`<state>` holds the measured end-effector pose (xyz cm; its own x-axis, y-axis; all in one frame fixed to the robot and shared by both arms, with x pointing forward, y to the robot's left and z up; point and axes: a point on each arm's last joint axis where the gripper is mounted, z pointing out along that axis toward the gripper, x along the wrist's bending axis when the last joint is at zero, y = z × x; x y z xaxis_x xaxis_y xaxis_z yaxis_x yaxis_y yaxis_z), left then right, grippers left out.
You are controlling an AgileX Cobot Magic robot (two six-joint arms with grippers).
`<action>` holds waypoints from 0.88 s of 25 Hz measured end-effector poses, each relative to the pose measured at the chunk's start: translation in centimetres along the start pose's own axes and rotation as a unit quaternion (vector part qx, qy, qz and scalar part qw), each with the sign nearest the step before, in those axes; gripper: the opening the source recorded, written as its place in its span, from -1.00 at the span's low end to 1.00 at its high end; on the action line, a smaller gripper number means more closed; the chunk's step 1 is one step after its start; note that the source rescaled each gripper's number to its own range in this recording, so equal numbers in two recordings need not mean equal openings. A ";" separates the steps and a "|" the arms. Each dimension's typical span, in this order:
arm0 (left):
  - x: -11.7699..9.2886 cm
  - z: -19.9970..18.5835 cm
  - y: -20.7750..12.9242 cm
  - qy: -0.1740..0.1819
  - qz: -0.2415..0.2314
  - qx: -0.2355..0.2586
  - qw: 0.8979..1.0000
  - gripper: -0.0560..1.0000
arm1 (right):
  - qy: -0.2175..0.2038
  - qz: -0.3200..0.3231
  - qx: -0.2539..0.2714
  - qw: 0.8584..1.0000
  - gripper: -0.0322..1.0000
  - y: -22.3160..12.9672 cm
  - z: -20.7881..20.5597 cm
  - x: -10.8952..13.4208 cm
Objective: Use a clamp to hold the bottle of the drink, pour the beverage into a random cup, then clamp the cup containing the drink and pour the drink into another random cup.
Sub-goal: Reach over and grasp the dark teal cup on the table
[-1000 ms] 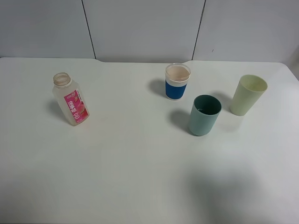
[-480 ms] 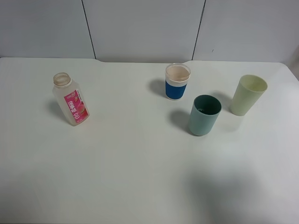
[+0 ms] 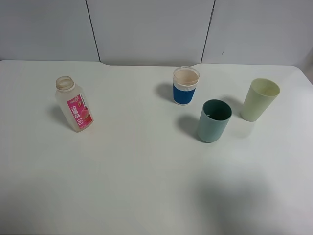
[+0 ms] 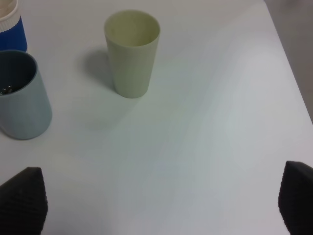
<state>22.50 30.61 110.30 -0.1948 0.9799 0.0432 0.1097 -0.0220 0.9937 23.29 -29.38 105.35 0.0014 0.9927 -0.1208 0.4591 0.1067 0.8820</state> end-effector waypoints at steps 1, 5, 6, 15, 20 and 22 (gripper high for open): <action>0.0 0.0 -0.3 0.003 0.000 0.015 1.000 1.00 | 0.000 0.000 0.000 1.000 0.63 0.0 0.0 0.0; -0.1 -0.1 -1.4 0.001 -0.005 0.077 0.997 1.00 | 0.000 0.000 0.000 1.000 0.63 0.0 0.0 0.0; -0.1 -0.2 -1.6 0.000 -0.006 0.086 0.996 1.00 | 0.000 0.000 0.000 1.000 0.63 0.0 0.0 0.0; -0.5 0.9 -4.3 -0.010 -0.018 0.165 0.986 1.00 | 0.000 0.000 0.000 1.000 0.63 0.0 0.0 0.0; -0.6 1.2 -4.7 -0.014 -0.023 0.174 0.984 1.00 | 0.000 0.000 0.000 1.000 0.63 0.0 0.0 0.0; -0.6 1.2 -4.7 -0.015 -0.024 0.174 0.984 1.00 | 0.000 0.000 0.000 1.000 0.63 0.0 0.0 0.0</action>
<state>23.25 30.37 105.47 -0.1796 0.9837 -0.0104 0.4293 0.0879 0.8989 23.29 -29.38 105.35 0.0014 0.9927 -0.1208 0.4591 0.1067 0.8820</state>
